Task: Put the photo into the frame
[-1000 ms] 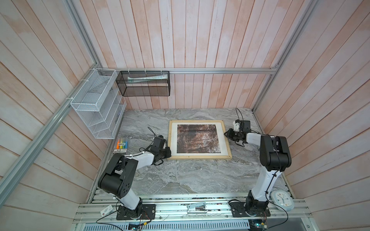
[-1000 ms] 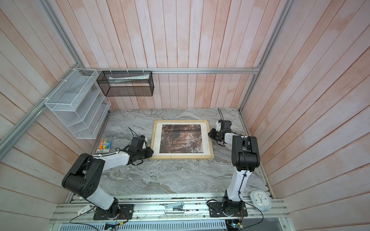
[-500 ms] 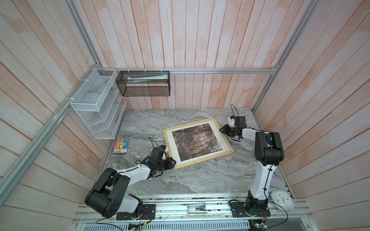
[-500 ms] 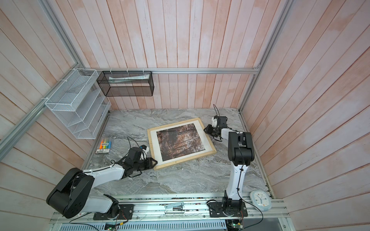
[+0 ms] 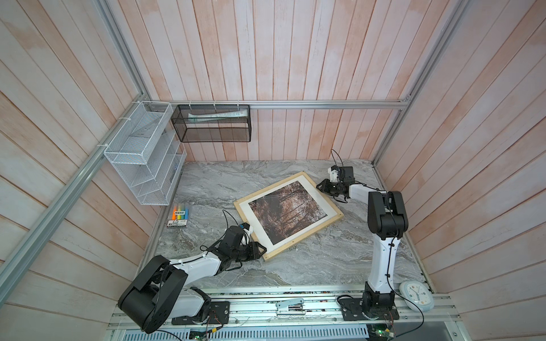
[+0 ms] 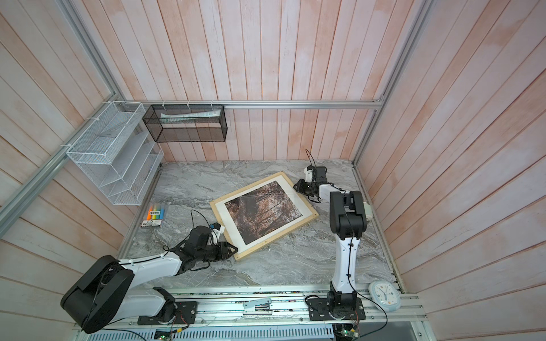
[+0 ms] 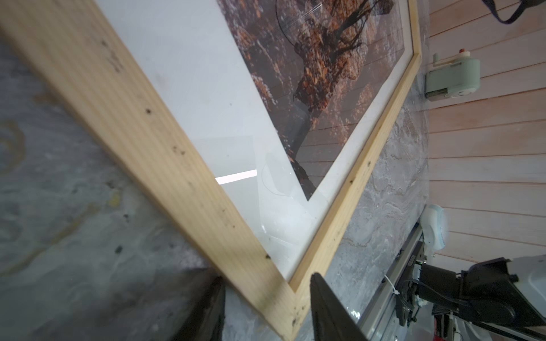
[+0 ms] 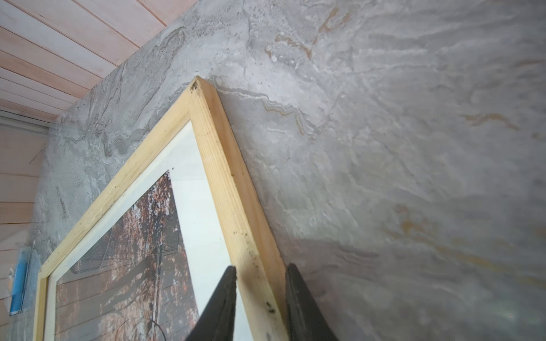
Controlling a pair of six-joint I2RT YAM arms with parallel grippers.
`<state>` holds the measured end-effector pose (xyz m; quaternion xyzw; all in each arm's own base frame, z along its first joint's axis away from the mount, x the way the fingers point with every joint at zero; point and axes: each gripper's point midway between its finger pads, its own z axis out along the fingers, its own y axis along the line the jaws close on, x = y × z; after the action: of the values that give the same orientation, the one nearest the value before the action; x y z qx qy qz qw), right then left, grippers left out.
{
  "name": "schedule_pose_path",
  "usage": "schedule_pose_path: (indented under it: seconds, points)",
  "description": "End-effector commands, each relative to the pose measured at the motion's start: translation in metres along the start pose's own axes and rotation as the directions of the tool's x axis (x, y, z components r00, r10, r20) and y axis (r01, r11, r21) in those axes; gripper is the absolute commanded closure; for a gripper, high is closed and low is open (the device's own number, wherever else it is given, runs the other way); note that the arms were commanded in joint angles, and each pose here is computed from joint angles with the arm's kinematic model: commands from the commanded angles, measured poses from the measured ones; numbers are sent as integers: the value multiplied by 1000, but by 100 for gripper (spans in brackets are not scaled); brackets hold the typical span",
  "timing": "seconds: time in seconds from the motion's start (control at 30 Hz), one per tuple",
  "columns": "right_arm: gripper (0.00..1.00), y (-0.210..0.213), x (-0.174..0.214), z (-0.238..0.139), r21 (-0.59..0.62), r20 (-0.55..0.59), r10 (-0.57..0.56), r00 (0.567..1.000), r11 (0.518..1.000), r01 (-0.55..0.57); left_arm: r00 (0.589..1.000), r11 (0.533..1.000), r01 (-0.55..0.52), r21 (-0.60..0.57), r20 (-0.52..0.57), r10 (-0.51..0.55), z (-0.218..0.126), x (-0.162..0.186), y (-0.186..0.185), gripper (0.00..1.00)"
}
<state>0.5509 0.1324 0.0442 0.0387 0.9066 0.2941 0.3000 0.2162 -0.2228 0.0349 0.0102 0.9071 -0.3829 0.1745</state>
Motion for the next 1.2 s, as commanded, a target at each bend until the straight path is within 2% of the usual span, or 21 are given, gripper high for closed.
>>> schedule_pose_path:
  seconds: [0.0, 0.13, 0.37, 0.5, 0.63, 0.97, 1.17]
  points:
    - [70, 35, 45, 21, -99, -167, 25, 986, 994, -42, 1000, 1000, 9, -16, 11, -9, 1, 5, -2, 49]
    - [70, 47, 29, 26, -153, -127, 45, 991, 986, -65, 998, 999, 9, -33, 56, -7, -7, 1, -4, 45]
    - [69, 51, -14, 18, -176, -47, 62, 997, 982, -69, 993, 999, 1, -45, 115, 4, -27, -9, -13, 40]
    - [69, 42, -30, 2, -145, -7, 58, 998, 988, -58, 989, 998, -9, -55, 144, 17, -35, -15, -18, 38]
    - [69, 31, -31, -15, -117, 13, 62, 998, 991, -60, 983, 994, -30, -104, 177, 48, -42, -28, -18, 36]
    - [69, 17, -3, -77, -29, 70, 34, 997, 999, -32, 937, 985, -51, -165, 334, 105, -66, -118, -8, 32]
    - [69, 11, 38, -105, 19, 55, 39, 998, 999, -41, 913, 977, -48, -210, 388, 128, -77, -179, 5, 33]
